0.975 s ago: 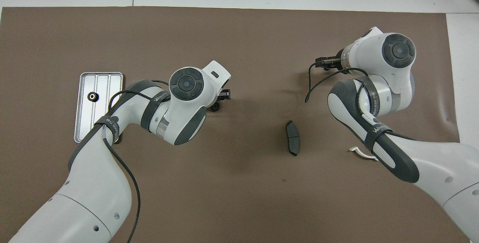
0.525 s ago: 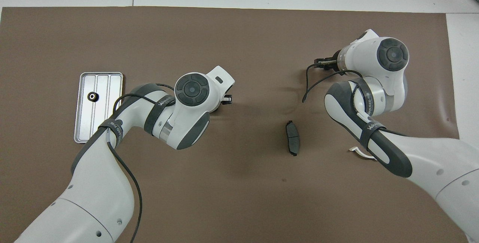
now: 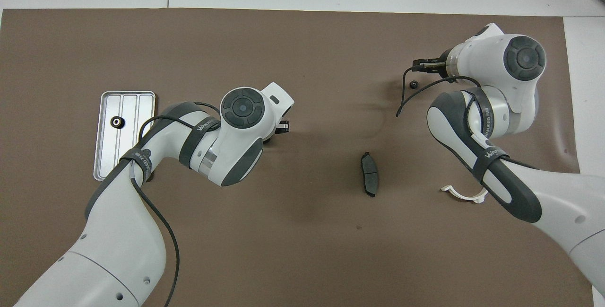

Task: Pick bearing gear from pile to tray
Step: 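Reach the left gripper to the second bearing and grasp it, then place the second bearing in the tray with the left gripper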

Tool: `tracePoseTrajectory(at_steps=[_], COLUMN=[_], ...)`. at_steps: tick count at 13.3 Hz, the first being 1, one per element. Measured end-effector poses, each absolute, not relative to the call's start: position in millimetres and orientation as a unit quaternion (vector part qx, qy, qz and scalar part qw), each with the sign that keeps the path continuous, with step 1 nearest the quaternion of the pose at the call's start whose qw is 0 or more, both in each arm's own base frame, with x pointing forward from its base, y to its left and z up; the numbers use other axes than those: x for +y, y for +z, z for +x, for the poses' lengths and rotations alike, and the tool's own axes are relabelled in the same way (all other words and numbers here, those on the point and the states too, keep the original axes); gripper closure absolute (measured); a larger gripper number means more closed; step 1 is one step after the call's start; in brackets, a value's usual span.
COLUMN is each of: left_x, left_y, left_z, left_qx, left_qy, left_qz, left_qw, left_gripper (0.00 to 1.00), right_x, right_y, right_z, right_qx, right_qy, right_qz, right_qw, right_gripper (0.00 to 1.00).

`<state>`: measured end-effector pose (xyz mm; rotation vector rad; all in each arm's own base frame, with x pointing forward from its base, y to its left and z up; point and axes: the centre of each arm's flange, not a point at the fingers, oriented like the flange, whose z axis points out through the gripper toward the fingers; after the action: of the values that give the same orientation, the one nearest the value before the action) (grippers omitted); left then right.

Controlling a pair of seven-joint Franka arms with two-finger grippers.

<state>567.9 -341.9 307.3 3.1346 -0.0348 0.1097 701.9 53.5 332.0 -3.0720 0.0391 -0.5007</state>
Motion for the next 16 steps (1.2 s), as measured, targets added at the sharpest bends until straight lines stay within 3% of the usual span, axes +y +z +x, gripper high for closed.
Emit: tracePoseTrajectory(at_steps=[4, 7, 11, 16], left_x=[-250, -170, -74, 67], left_y=[338, 355, 384, 384], left_z=[629, 659, 672, 668], left_qx=[0.031, 0.039, 0.037, 0.043], left_qy=[0.04, 0.033, 0.012, -0.009], left_qz=[0.999, 0.999, 0.999, 0.999], left_qw=[-0.004, -0.013, -0.025, -0.028], left_gripper=[0.72, 0.72, 0.72, 0.72], right_x=[37, 36, 56, 99], right_y=[330, 328, 326, 318], right_z=[702, 701, 698, 689], right_qx=[0.011, -0.009, -0.029, -0.062], right_qy=[-0.154, -0.146, -0.14, -0.132], right_qz=[-0.988, -0.989, -0.99, -0.989], right_qw=[0.009, 0.005, 0.008, 0.011], right_gripper=[0.19, 0.19, 0.19, 0.21])
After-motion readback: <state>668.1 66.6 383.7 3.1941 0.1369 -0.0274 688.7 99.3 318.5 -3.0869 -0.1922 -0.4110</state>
